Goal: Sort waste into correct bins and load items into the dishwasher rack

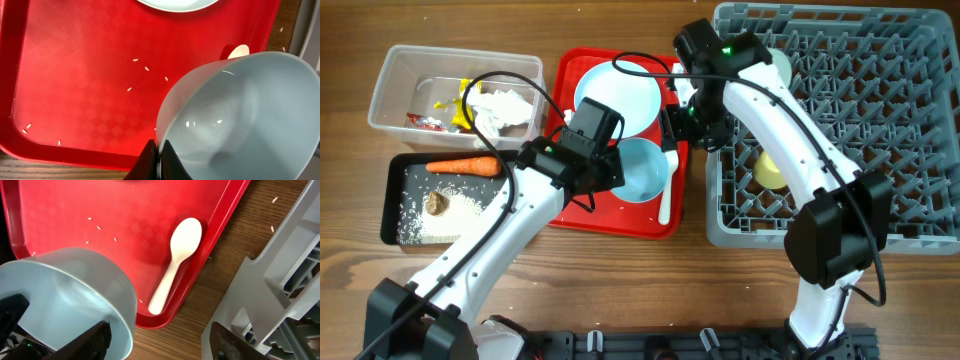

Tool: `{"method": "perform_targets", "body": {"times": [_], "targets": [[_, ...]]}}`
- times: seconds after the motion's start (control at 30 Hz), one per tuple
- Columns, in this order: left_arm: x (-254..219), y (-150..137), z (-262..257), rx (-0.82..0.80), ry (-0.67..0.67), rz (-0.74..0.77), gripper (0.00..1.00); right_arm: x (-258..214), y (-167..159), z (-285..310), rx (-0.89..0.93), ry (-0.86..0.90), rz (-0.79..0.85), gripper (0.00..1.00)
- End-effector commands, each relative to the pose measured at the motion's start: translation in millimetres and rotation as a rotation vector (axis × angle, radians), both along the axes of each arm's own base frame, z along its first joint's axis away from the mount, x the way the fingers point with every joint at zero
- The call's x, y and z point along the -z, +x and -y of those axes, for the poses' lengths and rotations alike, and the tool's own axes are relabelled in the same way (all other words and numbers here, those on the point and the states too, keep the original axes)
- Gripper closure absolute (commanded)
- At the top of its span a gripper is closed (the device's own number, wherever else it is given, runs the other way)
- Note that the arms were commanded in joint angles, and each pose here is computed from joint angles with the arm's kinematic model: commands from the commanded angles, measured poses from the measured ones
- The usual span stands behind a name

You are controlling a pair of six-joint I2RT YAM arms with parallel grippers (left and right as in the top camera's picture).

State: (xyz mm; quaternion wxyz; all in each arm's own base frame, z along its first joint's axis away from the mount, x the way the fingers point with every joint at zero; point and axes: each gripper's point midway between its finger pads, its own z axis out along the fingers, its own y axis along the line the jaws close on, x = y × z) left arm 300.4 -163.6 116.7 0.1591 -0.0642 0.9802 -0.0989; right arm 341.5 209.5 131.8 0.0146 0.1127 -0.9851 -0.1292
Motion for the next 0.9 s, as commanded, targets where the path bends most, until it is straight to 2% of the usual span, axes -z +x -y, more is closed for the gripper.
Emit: {"method": "perform_targets", "body": {"times": [0.0,0.17,0.3,0.5,0.77,0.87], "targets": [[-8,6,-8,-0.020,0.004,0.032,0.96,-3,-11,-15,-0.056,0.017,0.006,0.35],[-6,10,-25,-0.068,0.012,0.019,0.96,-3,-7,-34,-0.100,0.026,0.070,0.34],[-5,11,-37,-0.103,0.018,0.005,0.96,0,-2,-26,-0.098,-0.044,0.106,0.34],[-5,12,-40,-0.112,0.011,-0.002,0.96,0,-1,-26,-0.097,-0.044,0.109,0.35],[-4,13,-47,-0.135,0.012,-0.010,0.96,-2,-3,-34,-0.098,0.005,0.094,0.35],[-4,13,-50,-0.152,-0.036,-0.036,0.96,-4,-3,-42,-0.102,0.046,0.094,0.35]]}}
